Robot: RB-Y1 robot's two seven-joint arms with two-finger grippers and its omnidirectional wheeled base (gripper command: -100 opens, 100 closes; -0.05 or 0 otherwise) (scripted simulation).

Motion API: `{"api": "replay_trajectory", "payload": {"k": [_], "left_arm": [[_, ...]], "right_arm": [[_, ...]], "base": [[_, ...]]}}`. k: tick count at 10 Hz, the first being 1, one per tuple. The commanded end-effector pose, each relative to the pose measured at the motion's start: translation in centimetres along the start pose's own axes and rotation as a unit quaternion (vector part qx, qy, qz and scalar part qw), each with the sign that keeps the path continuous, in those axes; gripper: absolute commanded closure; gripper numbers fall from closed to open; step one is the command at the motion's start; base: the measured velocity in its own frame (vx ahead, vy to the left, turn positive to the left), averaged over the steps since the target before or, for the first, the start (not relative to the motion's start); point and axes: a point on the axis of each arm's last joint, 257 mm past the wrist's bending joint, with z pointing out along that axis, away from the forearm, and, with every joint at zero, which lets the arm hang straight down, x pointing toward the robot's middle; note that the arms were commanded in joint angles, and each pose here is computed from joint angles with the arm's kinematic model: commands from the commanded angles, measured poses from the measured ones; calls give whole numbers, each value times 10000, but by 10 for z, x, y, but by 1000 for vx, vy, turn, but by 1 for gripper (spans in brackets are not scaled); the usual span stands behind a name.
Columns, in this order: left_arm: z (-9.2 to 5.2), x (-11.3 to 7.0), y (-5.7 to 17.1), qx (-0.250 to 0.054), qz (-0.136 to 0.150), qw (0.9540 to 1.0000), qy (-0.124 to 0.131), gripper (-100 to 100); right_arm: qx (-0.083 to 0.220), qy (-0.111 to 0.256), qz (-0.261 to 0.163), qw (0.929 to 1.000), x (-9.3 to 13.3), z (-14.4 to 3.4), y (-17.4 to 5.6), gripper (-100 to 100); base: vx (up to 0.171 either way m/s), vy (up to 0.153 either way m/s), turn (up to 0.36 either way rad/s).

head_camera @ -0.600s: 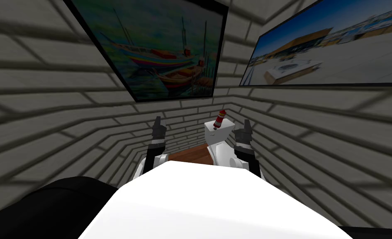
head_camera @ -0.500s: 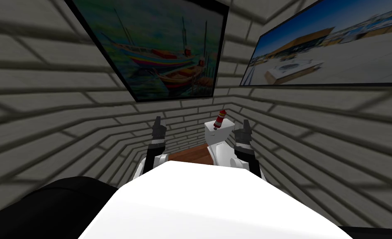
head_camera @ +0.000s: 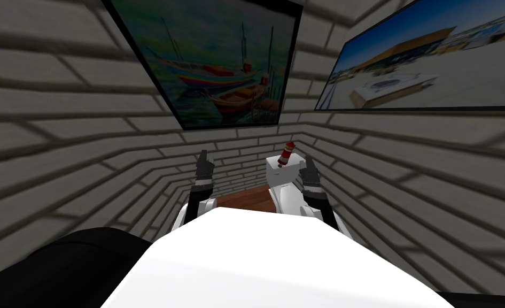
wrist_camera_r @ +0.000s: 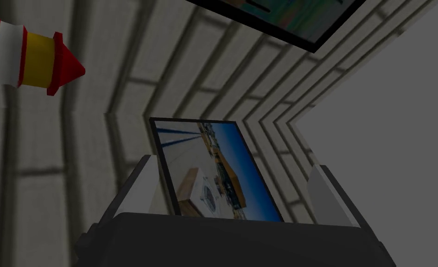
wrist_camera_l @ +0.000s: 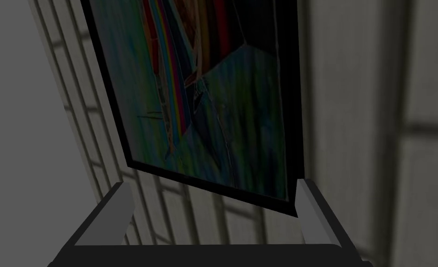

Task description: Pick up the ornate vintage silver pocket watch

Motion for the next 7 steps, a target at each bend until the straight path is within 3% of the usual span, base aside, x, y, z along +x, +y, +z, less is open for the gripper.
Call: {"api": "replay_trajectory", "payload": {"k": [1, 6, 7], "left_arm": [[0, 0, 0, 0, 0, 10000, 0, 0], [0, 0, 0, 0, 0, 10000, 0, 0], [0, 0, 0, 0, 0, 10000, 0, 0]], "right_arm": [[-69, 296, -332, 9990, 9, -2, -5, -100], [-243, 975, -1064, 9892, 23, -9, -18, -100], [-307, 1204, -1313, 9835, 28, -13, -23, -100]], "base": [[-50, 11, 106], [-41, 11, 102], [-41, 6, 94]]}}
